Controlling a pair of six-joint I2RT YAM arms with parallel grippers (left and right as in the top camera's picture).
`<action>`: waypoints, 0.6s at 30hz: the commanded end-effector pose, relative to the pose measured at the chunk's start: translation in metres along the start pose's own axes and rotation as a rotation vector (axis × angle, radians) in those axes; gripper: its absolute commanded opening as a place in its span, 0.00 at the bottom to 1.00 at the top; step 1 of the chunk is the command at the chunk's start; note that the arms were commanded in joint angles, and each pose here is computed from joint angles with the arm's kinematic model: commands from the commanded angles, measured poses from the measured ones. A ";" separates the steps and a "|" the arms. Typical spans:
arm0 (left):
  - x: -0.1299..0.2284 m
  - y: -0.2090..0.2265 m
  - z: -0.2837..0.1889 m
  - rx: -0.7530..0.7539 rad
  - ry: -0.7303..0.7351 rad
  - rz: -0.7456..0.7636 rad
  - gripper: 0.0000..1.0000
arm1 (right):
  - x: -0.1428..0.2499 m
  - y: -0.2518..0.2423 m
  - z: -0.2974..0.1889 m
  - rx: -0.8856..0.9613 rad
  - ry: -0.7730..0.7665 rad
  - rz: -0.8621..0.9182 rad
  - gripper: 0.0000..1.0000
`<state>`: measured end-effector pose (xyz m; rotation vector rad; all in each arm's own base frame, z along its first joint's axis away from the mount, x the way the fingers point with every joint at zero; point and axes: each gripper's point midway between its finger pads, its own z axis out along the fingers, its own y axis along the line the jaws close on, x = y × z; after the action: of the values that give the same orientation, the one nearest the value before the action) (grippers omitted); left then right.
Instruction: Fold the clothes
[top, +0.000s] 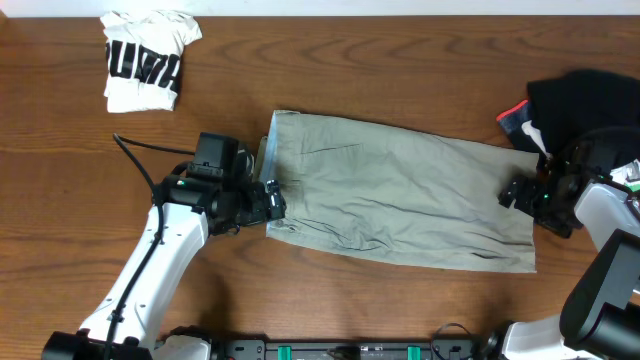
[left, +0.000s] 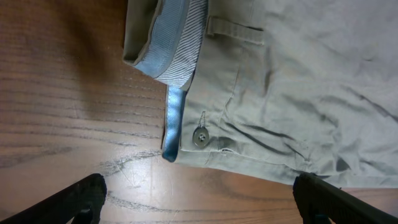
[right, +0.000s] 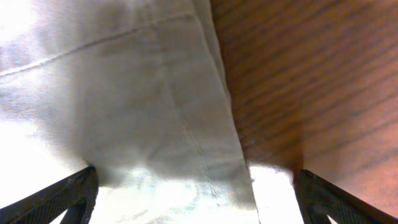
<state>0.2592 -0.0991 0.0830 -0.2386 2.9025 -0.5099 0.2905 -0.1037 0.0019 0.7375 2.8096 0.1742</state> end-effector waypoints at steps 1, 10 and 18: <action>-0.001 0.001 0.000 -0.007 -0.008 0.028 0.98 | 0.017 0.012 0.015 -0.106 0.075 -0.014 0.98; -0.012 -0.004 0.000 0.009 -0.050 0.123 0.98 | 0.022 0.016 0.014 -0.132 0.094 -0.018 0.99; -0.035 0.012 0.017 0.006 -0.072 0.117 0.98 | 0.019 0.018 0.006 -0.131 0.090 0.039 0.99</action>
<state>0.2901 -0.0961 0.0801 -0.1039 2.8060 -0.5002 0.2962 -0.0896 0.0055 0.6680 2.8088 0.2991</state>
